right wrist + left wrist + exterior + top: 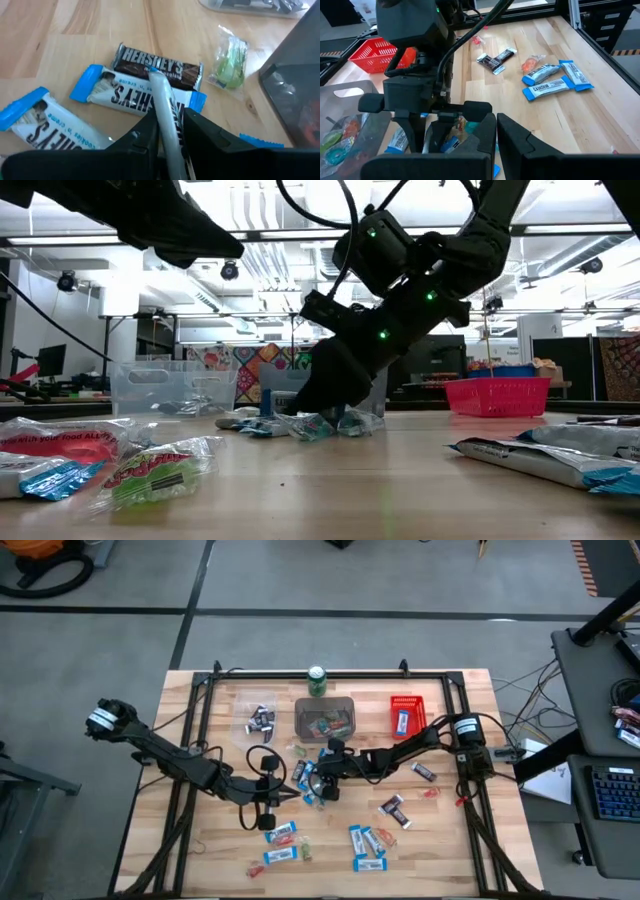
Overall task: Organize candy in baskets
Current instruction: Put the white chocolate bar into the red bin
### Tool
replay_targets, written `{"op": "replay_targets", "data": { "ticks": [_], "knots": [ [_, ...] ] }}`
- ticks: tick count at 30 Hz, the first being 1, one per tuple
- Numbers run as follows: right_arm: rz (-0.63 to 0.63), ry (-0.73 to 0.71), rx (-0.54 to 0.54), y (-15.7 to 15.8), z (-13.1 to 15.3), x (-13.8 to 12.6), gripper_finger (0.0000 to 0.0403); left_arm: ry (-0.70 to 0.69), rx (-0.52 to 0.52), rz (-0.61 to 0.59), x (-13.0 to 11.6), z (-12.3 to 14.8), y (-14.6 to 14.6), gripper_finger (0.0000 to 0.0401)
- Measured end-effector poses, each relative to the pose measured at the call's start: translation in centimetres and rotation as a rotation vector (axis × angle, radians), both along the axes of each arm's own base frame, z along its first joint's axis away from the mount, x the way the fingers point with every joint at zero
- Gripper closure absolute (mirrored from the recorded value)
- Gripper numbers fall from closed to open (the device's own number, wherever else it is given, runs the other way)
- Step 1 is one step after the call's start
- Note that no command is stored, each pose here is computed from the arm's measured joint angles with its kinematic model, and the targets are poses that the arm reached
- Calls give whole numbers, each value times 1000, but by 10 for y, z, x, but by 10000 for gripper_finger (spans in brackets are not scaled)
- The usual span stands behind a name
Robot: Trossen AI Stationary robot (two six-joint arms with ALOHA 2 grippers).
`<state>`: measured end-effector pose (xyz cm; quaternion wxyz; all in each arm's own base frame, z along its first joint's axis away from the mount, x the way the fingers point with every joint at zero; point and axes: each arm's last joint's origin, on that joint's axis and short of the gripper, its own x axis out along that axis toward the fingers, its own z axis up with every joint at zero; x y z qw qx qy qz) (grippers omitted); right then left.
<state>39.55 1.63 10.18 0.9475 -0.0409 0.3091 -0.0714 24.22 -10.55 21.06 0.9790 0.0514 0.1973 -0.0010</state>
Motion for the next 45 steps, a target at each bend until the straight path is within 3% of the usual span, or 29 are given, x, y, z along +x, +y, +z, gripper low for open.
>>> {"op": "replay_targets", "data": {
  "ticks": [13, 26, 37, 45],
  "knots": [
    [13, 102, -9, 7, 14, 13, 373, 0, -7, 4, 0, 0, 0, 401],
    [8, 165, -4, 9, 52, 9, 377, 7, -18, 9, 0, -1, 0, 401],
    [-43, 247, 22, 2, 123, -43, 378, 16, -33, 18, -1, -2, 1, 401],
    [-351, 360, -108, -34, 138, -107, 378, 13, -35, 18, -1, -1, 1, 401]
  ]
}}
